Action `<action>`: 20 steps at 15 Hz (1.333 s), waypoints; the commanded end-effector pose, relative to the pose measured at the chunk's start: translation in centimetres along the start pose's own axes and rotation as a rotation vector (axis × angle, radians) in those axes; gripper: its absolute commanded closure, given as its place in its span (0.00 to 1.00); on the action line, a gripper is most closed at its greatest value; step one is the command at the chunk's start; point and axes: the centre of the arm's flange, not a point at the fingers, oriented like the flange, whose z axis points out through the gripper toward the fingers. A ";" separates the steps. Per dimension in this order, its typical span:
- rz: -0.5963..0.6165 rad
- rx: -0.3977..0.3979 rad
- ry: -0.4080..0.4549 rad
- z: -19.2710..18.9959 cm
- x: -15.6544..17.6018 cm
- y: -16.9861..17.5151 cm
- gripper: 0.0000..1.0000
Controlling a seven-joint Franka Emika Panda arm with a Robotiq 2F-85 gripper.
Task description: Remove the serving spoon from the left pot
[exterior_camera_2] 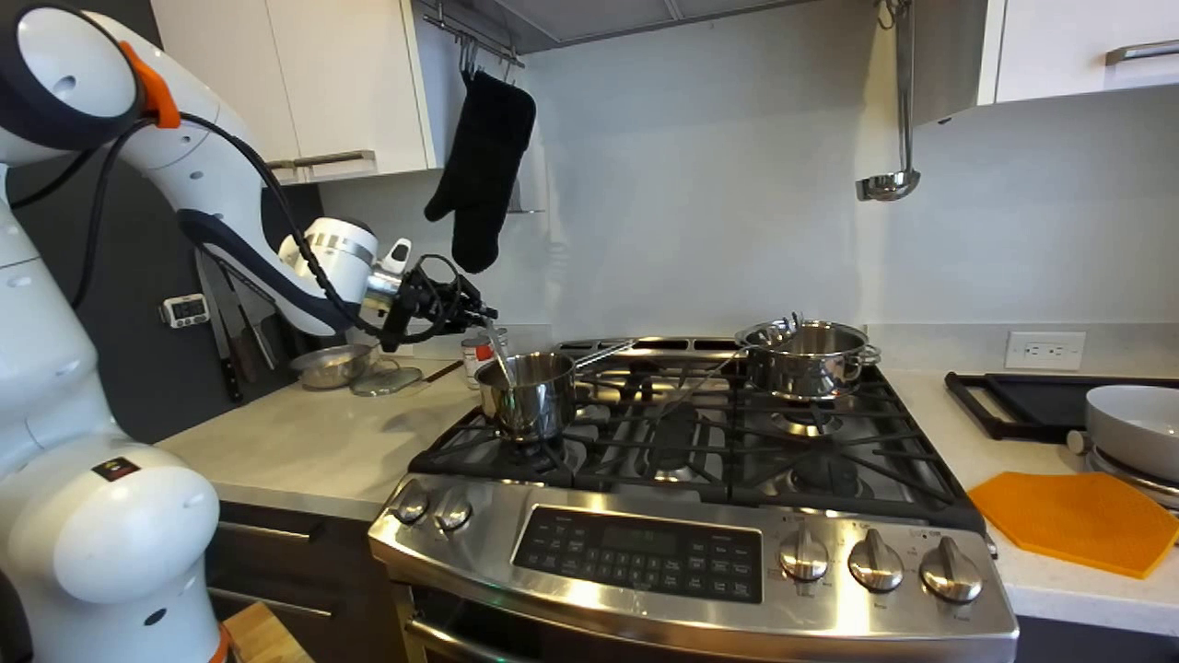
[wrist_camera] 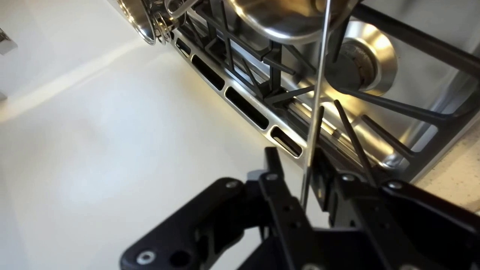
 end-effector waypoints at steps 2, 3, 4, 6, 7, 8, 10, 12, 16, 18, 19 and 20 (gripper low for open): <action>0.019 -0.022 0.016 0.0 -0.4 -0.2 0.95; 0.019 -0.022 0.016 -0.1 -0.4 -0.1 1.00; 0.022 -0.023 0.019 -0.2 -0.3 -0.2 1.00; 0.026 -0.026 0.021 -0.4 -0.3 -0.2 0.99; 0.029 -0.030 0.022 -0.7 -0.2 -0.1 1.00; 0.028 -0.031 0.023 -0.9 -0.2 0.0 0.99; 0.029 -0.040 0.030 -1.6 0.0 0.3 0.99; 0.027 -0.048 0.041 -2.2 0.4 0.6 0.99; 0.011 -0.071 0.077 -4.1 1.5 1.1 0.99; -0.013 -0.086 0.105 -5.3 2.4 1.3 0.99; -0.033 -0.097 0.119 -6.1 3.1 1.3 0.99; -0.056 -0.113 0.130 -6.8 3.7 1.5 0.99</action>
